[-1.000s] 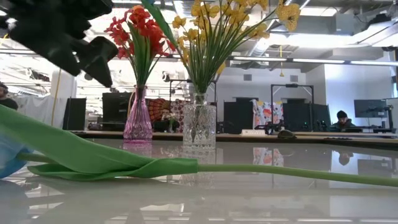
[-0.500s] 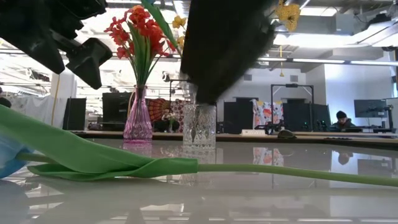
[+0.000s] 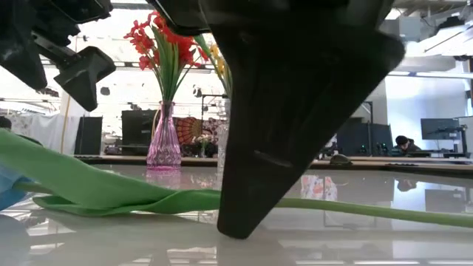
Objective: Sort flowers into vase by color
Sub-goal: Put the white tulip into the transparent vase
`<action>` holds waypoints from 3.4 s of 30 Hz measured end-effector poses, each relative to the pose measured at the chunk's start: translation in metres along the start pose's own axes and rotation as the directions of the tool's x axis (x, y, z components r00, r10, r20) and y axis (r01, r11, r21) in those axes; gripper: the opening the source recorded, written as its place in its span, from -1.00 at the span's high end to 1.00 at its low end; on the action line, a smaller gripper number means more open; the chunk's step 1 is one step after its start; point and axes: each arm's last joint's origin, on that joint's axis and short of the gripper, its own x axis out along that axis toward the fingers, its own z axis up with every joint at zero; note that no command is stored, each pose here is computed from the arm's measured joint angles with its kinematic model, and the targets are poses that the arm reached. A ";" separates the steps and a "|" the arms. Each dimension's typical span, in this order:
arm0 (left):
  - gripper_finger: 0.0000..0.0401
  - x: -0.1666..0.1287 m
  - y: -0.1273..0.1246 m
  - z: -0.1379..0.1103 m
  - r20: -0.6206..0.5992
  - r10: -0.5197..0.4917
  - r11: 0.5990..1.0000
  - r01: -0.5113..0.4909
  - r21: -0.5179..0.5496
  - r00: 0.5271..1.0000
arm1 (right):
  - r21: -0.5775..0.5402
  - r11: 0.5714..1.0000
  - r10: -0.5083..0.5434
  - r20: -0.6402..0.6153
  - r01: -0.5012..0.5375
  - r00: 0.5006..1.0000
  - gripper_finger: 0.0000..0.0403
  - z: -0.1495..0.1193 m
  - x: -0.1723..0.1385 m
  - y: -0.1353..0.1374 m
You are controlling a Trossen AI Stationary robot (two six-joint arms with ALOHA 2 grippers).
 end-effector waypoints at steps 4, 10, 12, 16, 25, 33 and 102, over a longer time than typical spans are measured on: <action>-0.46 -0.001 -0.003 -0.002 0.009 0.035 0.999 -0.035 -0.010 0.999 | 0.006 0.998 0.062 -0.062 -0.062 0.996 0.77 0.004 -0.005 -0.007; -0.46 -0.002 -0.009 -0.007 0.004 0.065 0.998 -0.065 -0.022 0.998 | 0.016 0.987 0.159 -0.072 -0.158 0.985 0.90 0.015 -0.049 -0.017; -0.46 -0.003 -0.011 -0.009 -0.003 0.063 0.998 -0.063 -0.025 0.998 | -0.010 0.980 0.198 -0.032 -0.198 0.980 0.91 0.018 -0.083 -0.020; -0.46 -0.004 -0.013 -0.011 -0.001 0.105 0.993 -0.105 -0.062 0.994 | -0.090 0.953 0.297 0.099 -0.289 0.950 0.91 0.026 -0.151 -0.032; -0.46 -0.004 -0.011 -0.010 0.052 0.207 0.959 -0.193 -0.206 0.977 | -0.382 0.888 0.453 0.624 -0.257 0.636 0.91 0.053 -0.295 -0.087; -0.46 -0.005 -0.011 -0.003 0.154 0.266 0.928 -0.209 -0.308 0.952 | -0.403 0.915 0.374 0.848 -0.002 0.376 0.91 0.029 -0.355 -0.156; -0.46 -0.007 -0.007 0.003 0.255 0.417 0.795 -0.214 -0.567 0.872 | 0.109 0.979 -0.140 0.974 0.172 0.179 0.91 0.007 -0.130 -0.264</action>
